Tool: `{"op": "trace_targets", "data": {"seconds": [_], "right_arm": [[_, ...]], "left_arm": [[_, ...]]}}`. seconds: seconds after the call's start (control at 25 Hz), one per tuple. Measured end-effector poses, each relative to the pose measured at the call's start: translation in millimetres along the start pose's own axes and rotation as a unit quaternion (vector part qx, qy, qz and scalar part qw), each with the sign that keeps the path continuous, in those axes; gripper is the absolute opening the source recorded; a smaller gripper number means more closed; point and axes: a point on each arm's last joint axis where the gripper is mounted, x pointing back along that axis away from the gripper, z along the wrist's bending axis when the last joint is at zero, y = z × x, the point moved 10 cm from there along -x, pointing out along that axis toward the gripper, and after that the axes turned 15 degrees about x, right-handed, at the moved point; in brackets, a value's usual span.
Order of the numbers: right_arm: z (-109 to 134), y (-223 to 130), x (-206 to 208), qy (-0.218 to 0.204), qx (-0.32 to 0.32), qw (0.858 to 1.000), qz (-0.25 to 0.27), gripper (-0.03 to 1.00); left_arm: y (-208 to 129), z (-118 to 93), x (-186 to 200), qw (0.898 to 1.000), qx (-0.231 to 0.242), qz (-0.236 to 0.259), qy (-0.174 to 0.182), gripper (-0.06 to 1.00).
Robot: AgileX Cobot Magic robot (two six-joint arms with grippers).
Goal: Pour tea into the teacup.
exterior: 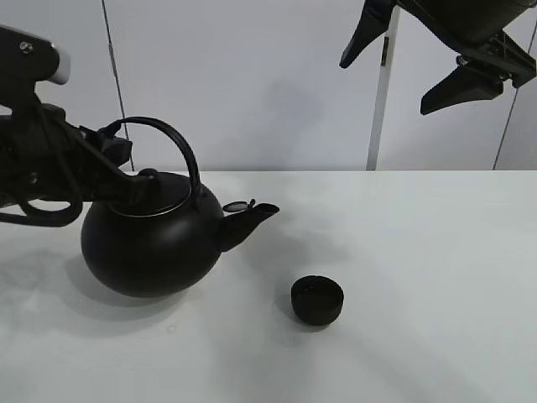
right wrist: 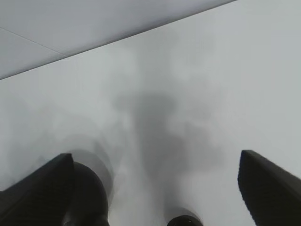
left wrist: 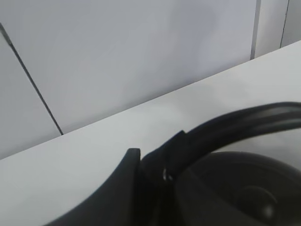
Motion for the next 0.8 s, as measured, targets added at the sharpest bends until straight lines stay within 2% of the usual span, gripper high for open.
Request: {"op": "trace_targets", "data": {"seconds": [0.32,0.8], "right_arm": [[0.0,0.3,0.0,0.000,0.000,1.000,-0.001,0.65],[-0.1,0.7,0.0,0.000,0.000,1.000,-0.002,0.65]], "left_arm": [[-10.6,6.9,7.3,1.000,0.015,-0.020,0.011,0.11],[-40.1,9.6,8.6,1.000,0.010,0.019,0.014,0.11]]}}
